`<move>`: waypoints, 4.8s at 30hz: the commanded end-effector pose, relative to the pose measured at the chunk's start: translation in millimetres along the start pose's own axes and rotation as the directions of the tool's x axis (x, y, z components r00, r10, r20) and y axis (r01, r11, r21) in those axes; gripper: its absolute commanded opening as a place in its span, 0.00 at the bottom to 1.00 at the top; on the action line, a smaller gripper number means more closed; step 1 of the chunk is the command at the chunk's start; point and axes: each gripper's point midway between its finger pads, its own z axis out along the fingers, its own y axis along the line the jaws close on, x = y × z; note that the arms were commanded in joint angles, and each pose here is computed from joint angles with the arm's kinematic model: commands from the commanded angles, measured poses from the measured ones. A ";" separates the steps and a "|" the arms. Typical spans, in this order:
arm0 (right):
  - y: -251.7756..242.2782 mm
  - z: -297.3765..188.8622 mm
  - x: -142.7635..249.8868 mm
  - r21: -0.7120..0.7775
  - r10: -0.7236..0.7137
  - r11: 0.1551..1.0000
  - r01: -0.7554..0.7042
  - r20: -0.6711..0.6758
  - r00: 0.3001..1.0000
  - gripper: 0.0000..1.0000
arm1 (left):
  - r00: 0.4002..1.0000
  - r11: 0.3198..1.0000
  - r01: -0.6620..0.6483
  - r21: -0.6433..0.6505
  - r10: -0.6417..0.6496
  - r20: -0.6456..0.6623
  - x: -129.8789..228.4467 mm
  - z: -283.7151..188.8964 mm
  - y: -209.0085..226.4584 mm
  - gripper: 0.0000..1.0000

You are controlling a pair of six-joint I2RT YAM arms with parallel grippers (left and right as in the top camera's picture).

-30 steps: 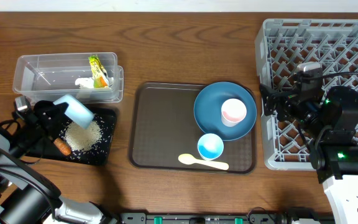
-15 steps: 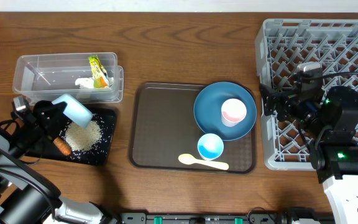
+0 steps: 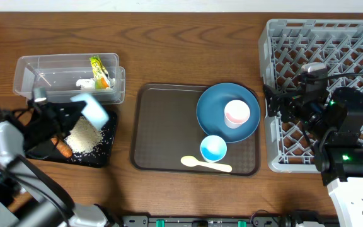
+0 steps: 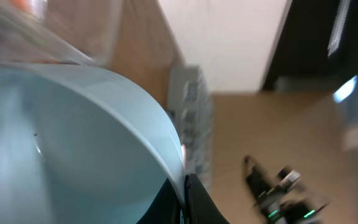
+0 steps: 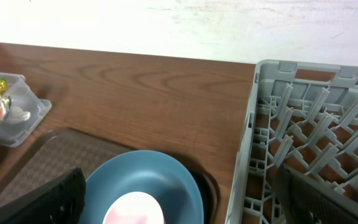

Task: Sort waste into correct bins and load items into the dishwasher rack
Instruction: 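Tip the bowl over the black tray to pour out the rice, then set the empty bowl back down on the brown tray, then grasp the pink cup from the teal plate with the left gripper, then lift the pink cup and hand it to the right gripper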

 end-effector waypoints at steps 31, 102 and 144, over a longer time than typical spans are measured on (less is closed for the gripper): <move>-5.7 -2.3 -5.2 0.057 -0.003 0.998 0.003 -0.001 1.000 0.95 | 0.522 0.422 -0.842 -0.336 0.481 -0.705 123.9 196.5 65.3 0.14; -42.0 9.1 20.8 0.205 0.024 0.979 -0.002 -0.102 0.994 0.90 | 0.693 0.765 -0.635 0.111 0.627 -0.356 107.9 283.9 -93.9 0.06; 123.6 -16.9 -15.7 -0.709 -0.235 0.582 0.398 0.322 0.917 0.84 | 0.560 0.801 -0.241 0.549 0.576 -0.595 216.2 251.3 -173.3 0.06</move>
